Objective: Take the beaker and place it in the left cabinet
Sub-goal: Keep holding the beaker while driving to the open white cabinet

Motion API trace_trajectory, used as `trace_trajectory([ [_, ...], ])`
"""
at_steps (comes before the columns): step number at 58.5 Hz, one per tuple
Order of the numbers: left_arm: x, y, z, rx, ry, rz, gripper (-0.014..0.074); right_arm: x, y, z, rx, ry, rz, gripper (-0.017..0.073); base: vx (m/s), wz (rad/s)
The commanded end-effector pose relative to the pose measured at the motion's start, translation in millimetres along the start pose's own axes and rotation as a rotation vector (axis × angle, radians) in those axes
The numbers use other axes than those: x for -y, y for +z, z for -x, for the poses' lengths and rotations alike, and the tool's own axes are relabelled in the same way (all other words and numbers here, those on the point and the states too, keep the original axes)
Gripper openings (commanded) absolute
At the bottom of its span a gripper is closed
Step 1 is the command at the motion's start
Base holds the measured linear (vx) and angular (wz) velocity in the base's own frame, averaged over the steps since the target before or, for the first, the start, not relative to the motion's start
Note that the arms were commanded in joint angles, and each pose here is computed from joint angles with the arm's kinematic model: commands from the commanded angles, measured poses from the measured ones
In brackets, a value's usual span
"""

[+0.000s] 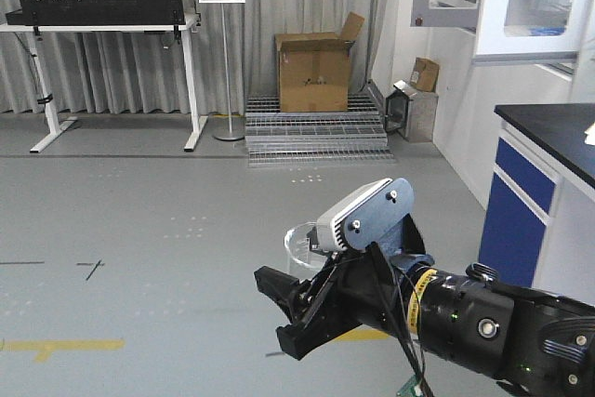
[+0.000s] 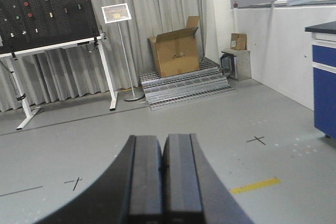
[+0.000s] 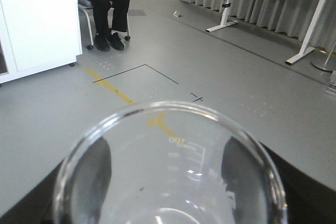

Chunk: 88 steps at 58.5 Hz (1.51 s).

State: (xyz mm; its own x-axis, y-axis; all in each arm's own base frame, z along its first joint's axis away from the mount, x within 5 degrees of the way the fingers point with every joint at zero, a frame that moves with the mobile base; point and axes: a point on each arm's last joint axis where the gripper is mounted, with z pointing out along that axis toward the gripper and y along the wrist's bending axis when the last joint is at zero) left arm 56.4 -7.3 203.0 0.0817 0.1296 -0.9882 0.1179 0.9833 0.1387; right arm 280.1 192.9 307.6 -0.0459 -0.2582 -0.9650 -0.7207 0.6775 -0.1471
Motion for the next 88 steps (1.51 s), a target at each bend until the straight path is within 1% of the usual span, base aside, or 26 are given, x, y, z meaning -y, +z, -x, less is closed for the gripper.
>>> trace_trajectory([
  [1, 0.0, -1.3, 2.6, 0.077, -0.006, 0.007, 0.0001, 0.0, -10.2, 26.9, 0.114, -0.007, 0.014, -0.0006, 0.73, 0.03],
  [88, 0.0, -1.3, 2.6, 0.077, -0.006, 0.007, 0.0001, 0.0, -10.2, 26.8, 0.113, -0.007, 0.014, -0.0006, 0.71, 0.02],
])
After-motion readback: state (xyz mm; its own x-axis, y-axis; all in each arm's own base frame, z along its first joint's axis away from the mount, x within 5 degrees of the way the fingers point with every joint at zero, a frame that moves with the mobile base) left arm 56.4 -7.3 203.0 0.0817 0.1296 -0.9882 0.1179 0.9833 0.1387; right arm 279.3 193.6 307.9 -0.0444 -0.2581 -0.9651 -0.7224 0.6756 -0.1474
